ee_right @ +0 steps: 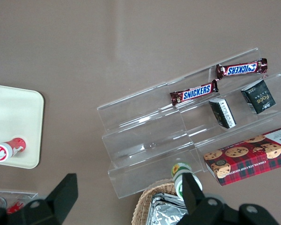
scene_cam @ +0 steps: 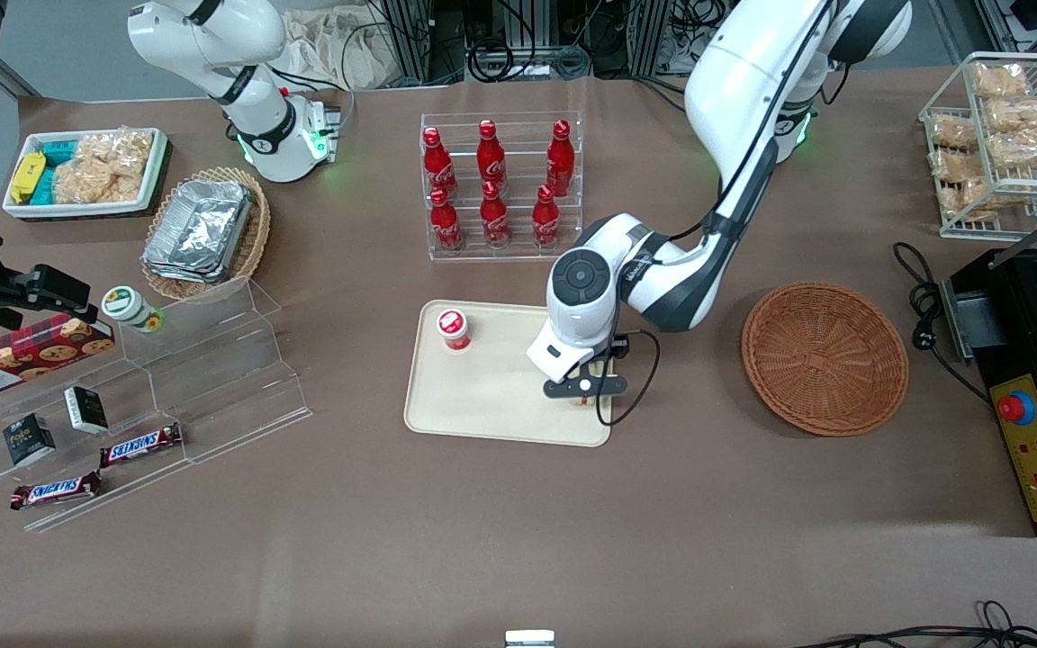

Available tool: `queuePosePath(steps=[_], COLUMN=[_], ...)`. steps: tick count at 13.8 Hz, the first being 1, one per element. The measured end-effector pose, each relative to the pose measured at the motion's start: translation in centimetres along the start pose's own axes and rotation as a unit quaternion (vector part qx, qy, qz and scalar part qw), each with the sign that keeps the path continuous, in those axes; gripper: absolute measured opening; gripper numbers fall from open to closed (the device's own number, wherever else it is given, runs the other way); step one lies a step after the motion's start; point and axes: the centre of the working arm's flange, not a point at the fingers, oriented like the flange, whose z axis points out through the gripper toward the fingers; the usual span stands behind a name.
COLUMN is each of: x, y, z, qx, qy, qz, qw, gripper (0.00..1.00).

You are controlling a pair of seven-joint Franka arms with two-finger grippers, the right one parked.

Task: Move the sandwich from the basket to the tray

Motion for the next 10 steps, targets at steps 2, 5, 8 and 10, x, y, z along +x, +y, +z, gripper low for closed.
queuePosePath(steps=[2, 5, 8, 10], x=[2.5, 5.3, 7.1, 7.5], y=[-2.4, -8.3, -15.0, -18.6], z=[-4.8, -11.7, -16.4, -18.3], qx=[-0.011, -0.008, 0.009, 0.023], qy=[0.021, 0.033, 0.026, 0.015], qz=[-0.053, -0.123, -0.151, -0.143], qw=[0.9983, 0.9919, 0.9881, 0.9893], gripper=[0.97, 1.0, 1.0, 1.0])
